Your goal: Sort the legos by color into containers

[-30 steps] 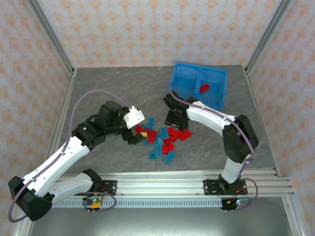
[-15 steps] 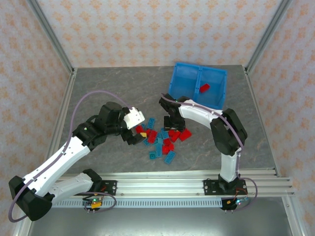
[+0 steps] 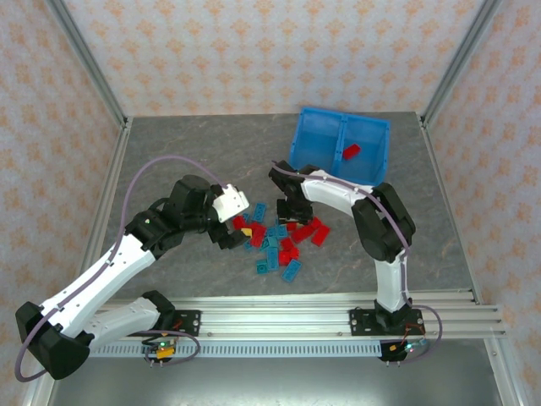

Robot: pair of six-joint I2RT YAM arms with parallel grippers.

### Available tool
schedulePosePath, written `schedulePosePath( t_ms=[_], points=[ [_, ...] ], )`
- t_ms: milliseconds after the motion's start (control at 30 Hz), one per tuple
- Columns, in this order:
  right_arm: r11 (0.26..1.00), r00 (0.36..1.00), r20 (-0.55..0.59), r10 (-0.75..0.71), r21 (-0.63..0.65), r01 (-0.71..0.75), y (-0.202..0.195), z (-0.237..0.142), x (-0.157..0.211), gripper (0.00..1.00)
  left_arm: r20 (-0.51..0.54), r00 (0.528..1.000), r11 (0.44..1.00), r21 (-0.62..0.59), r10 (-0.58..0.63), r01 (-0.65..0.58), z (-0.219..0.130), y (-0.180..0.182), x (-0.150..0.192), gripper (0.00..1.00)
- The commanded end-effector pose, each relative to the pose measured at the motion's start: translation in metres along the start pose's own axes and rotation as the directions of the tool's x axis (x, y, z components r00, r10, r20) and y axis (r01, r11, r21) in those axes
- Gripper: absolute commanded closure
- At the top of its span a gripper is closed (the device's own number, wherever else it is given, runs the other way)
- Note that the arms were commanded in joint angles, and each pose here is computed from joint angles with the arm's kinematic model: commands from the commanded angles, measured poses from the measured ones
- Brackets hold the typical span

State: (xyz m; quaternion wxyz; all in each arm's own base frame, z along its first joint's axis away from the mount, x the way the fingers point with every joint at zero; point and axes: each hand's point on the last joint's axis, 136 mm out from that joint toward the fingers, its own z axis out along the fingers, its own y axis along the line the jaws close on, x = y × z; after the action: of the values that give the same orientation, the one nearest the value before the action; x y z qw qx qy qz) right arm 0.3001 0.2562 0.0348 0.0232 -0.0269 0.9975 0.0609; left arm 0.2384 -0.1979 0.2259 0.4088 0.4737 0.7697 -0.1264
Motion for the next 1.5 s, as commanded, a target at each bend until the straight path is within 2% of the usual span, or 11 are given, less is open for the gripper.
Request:
schedulePosePath(
  t_ms=[0,200,433,567,733,933,1233,1300,1400,1467],
  points=[
    [0.993,1.0,-0.001,-0.003,0.115,0.003,-0.02,0.008,0.002,0.66,-0.005,1.0,1.0,0.006,0.014,-0.014,0.001,-0.001,0.002,0.0],
    [0.996,0.988,0.153,0.015,0.08,-0.028,-0.018,-0.04,-0.016,0.68,0.028,0.999,0.999,0.029,0.023,-0.024,-0.001,-0.005,-0.005,0.0],
    [0.995,0.969,0.232,0.085,0.027,-0.094,-0.023,-0.067,-0.031,0.67,0.047,0.998,0.998,0.06,0.028,-0.031,0.003,-0.01,-0.008,0.0],
    [0.991,0.966,0.221,0.132,0.004,-0.136,-0.025,-0.053,-0.038,0.66,0.047,0.999,0.998,0.061,0.024,-0.027,0.003,-0.01,-0.008,0.0],
    [0.989,0.978,0.149,0.144,0.022,-0.149,-0.018,-0.018,-0.047,0.62,0.035,0.999,0.998,0.054,0.017,-0.019,0.002,-0.011,-0.001,0.0],
    [0.987,0.978,0.146,0.147,0.038,-0.154,-0.019,-0.011,-0.05,0.48,0.029,0.999,0.999,0.026,0.022,-0.022,0.0,-0.008,0.003,0.0],
    [0.985,0.973,0.164,0.16,0.042,-0.169,-0.029,-0.015,-0.045,0.6,0.026,0.999,0.999,0.036,0.018,-0.019,0.007,-0.007,0.001,0.0],
    [0.984,0.973,0.161,0.167,0.03,-0.174,-0.028,-0.014,-0.044,0.55,0.022,1.0,0.999,0.041,0.017,-0.018,0.008,-0.008,0.002,0.0],
    [0.986,0.971,0.173,0.166,-0.012,-0.166,-0.021,-0.02,-0.047,0.34,0.017,1.0,0.999,0.039,0.019,-0.02,0.007,-0.008,0.003,0.0],
    [0.984,0.964,0.198,0.177,-0.041,-0.173,-0.02,-0.027,-0.05,0.3,0.015,1.0,0.999,0.038,0.022,-0.023,0.007,-0.008,0.004,0.0]
  ],
)
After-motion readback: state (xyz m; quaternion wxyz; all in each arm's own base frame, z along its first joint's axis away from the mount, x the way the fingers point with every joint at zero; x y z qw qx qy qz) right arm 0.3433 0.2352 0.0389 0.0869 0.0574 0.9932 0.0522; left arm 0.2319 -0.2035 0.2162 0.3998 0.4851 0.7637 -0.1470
